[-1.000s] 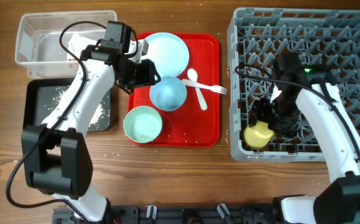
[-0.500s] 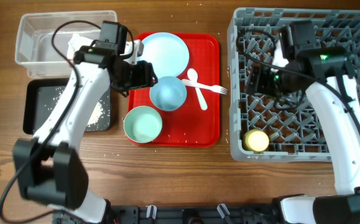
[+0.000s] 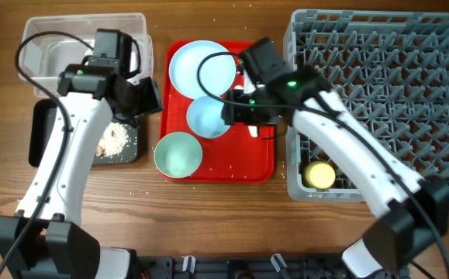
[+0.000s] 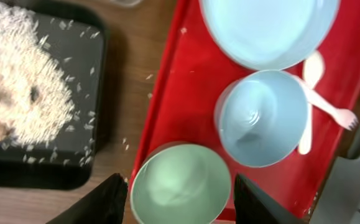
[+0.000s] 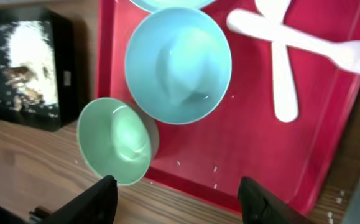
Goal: Sort waste into correct bins and load items into the dishwasher rack
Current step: 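Grasp the mint bowl on the red tray with the right gripper, then carry the mint bowl into the dish rack with the right gripper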
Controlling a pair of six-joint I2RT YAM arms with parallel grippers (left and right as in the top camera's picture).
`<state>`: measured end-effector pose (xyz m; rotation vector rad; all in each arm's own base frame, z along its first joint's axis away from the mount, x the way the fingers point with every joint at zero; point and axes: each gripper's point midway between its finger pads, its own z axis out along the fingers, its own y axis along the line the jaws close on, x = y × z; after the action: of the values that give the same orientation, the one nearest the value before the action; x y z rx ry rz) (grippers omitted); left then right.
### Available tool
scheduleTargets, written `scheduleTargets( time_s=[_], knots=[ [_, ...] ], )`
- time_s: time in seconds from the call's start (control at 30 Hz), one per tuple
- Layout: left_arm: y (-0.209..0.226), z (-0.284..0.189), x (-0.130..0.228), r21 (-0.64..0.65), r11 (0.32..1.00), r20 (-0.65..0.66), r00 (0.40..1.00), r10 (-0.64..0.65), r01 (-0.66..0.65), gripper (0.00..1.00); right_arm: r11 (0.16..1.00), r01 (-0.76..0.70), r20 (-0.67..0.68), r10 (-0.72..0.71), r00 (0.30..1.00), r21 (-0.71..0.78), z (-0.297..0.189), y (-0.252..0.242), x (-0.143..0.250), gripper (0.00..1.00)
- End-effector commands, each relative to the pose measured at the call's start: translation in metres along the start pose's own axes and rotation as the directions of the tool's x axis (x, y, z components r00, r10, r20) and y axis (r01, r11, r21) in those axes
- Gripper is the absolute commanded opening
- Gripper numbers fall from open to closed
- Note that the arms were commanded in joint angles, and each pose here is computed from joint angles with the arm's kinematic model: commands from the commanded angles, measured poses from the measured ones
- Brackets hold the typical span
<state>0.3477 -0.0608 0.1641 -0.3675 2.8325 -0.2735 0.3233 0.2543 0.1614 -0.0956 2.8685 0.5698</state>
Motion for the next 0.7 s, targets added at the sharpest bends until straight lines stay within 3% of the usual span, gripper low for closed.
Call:
scheduleTargets(
  time_s=[0.0,0.13,0.33,0.53,0.63,0.67],
  knots=[
    [0.008,-0.005,0.005,-0.030,0.999,-0.013,0.999,-0.033,0.033,0.53,0.999,-0.036,-0.012,0.036,0.999,0.013,0.012,-0.002,-0.002,0.64],
    [0.010,0.003,0.016,-0.058,0.998,-0.041,0.999,-0.018,0.015,0.56,0.998,-0.016,0.002,0.016,1.000,-0.059,0.014,0.015,-0.007,0.63],
    [0.044,-0.002,-0.014,-0.081,0.990,0.048,0.992,-0.116,0.120,0.64,0.998,0.005,-0.036,-0.007,0.999,-0.057,0.047,0.039,0.010,0.55],
    [0.090,-0.010,-0.036,-0.130,0.965,0.136,0.968,-0.212,0.229,0.83,0.999,0.032,-0.169,-0.029,0.985,0.011,0.111,0.047,0.051,0.48],
    [0.098,-0.011,-0.038,-0.134,0.958,0.142,0.962,-0.233,0.252,1.00,0.998,0.038,-0.220,-0.028,0.975,0.041,0.133,0.042,0.065,0.43],
    [0.100,-0.012,-0.038,-0.135,0.957,0.143,0.960,-0.239,0.258,1.00,0.998,0.038,-0.254,-0.024,0.967,0.052,0.142,0.039,0.074,0.39]
  ],
)
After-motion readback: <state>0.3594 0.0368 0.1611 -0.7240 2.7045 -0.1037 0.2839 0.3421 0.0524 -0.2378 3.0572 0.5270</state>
